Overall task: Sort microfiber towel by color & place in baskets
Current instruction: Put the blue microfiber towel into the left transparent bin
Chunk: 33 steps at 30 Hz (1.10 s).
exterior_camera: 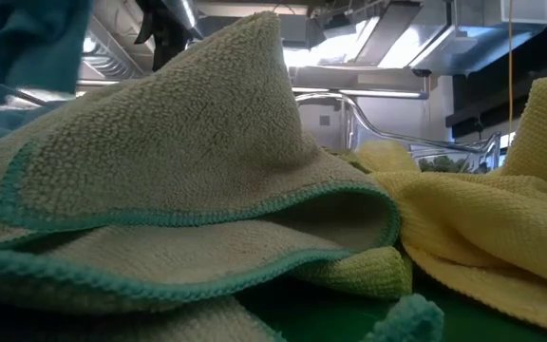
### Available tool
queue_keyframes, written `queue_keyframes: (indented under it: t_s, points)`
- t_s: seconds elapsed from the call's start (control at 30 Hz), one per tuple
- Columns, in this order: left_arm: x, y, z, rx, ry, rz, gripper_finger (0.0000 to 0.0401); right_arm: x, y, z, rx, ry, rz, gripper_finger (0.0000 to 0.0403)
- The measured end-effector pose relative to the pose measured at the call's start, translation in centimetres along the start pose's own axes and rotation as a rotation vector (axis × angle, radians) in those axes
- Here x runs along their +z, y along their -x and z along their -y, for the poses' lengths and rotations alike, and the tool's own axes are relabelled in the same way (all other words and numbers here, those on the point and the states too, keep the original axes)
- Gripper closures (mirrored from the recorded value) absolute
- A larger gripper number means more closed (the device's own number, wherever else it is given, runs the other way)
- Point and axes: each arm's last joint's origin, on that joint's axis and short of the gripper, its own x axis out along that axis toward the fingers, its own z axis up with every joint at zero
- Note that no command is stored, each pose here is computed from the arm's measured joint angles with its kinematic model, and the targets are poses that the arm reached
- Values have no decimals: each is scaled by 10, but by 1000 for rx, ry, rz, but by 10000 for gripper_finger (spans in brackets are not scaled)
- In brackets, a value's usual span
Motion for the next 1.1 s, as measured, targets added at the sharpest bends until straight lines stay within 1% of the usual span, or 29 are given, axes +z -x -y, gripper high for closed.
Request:
queue_keyframes:
  t_s: [0.13,0.23,0.37,0.47,0.57,0.83,0.93,1.1]
  points:
    - [-11,2,-15,162,147,-111,395,0,0,0,0,0,0,230]
    - [-15,2,-22,251,209,-147,395,0,0,0,0,-1,0,230]
    - [-16,1,-25,304,247,-138,395,0,0,0,0,-3,0,230]
    - [-16,-2,-26,335,255,-132,395,0,0,0,0,-3,0,230]
    - [-17,-9,-27,378,257,-155,396,0,0,0,0,-3,0,230]
    - [-21,-32,-30,479,286,-296,398,0,0,0,1,-3,-1,230]
    - [-23,-42,-33,533,327,-346,398,0,0,0,1,-3,-1,230]
    - [-28,-60,-38,625,425,-426,398,0,0,0,1,-3,-1,230]
